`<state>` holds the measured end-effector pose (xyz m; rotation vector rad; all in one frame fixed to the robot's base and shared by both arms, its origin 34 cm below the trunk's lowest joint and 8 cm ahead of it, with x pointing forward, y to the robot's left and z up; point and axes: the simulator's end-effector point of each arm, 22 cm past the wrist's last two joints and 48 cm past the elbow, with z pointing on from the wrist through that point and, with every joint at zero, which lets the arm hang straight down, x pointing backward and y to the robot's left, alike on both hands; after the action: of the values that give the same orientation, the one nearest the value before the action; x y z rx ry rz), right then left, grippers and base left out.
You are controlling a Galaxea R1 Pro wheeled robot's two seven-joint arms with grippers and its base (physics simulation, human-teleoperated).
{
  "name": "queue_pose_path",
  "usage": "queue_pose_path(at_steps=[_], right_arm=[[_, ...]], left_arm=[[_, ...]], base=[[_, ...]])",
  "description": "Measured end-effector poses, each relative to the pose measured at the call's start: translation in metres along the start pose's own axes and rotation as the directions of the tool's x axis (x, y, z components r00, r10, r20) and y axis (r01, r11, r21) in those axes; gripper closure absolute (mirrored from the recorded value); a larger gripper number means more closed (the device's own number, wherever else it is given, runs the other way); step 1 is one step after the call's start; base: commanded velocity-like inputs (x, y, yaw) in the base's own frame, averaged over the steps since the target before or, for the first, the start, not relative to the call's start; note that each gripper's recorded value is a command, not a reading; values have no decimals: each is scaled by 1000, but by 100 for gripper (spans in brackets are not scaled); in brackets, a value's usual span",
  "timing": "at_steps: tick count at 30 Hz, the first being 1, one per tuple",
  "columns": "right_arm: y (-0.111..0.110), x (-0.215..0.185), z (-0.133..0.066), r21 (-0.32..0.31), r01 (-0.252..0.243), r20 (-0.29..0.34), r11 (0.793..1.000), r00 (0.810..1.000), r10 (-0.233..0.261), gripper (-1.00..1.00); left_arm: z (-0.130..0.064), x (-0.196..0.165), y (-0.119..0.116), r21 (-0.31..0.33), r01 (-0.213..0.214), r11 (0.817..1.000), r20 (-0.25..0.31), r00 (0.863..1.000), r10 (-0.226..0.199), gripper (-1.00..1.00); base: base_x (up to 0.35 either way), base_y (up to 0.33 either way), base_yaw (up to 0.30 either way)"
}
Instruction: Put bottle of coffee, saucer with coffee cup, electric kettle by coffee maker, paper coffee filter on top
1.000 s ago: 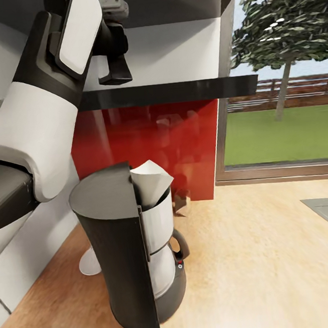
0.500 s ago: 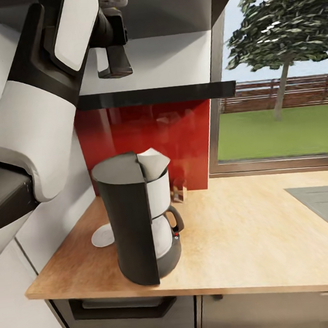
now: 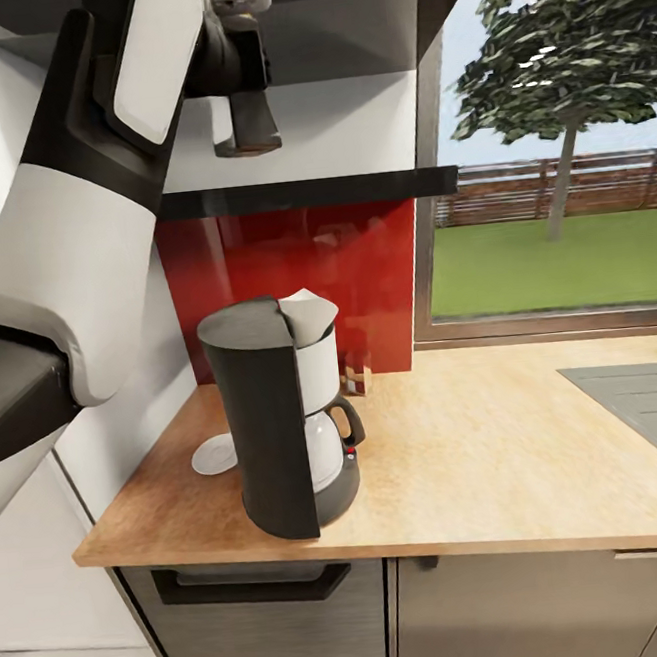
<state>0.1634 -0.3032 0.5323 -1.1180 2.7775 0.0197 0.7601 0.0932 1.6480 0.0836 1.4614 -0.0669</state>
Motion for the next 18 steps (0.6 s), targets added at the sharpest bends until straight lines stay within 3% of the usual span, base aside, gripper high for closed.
queue_pose_path(at_steps=[5, 11, 15, 18], right_arm=[[-1, 0, 0, 1, 1, 0, 1000, 1000, -1, -100], [-1, 0, 0, 2, 1, 0, 1000, 1000, -1, -100], [-1, 0, 0, 2, 2, 1, 1000, 1000, -2, -100], [-1, 0, 0, 2, 1, 1, 1000, 1000, -1, -100]], left_arm=[[-5, -4, -29, 127, 0, 992, 16, 1000, -2, 100], [-11, -11, -35, 156, -4, 988, 38, 999, -2, 100], [-29, -33, -41, 172, -14, 985, 104, 995, -4, 100], [-40, -44, -36, 147, -17, 989, 145, 989, -4, 100]], base=[[-96, 0, 0], [-307, 0, 0], [-189, 0, 0], [-56, 0, 0]])
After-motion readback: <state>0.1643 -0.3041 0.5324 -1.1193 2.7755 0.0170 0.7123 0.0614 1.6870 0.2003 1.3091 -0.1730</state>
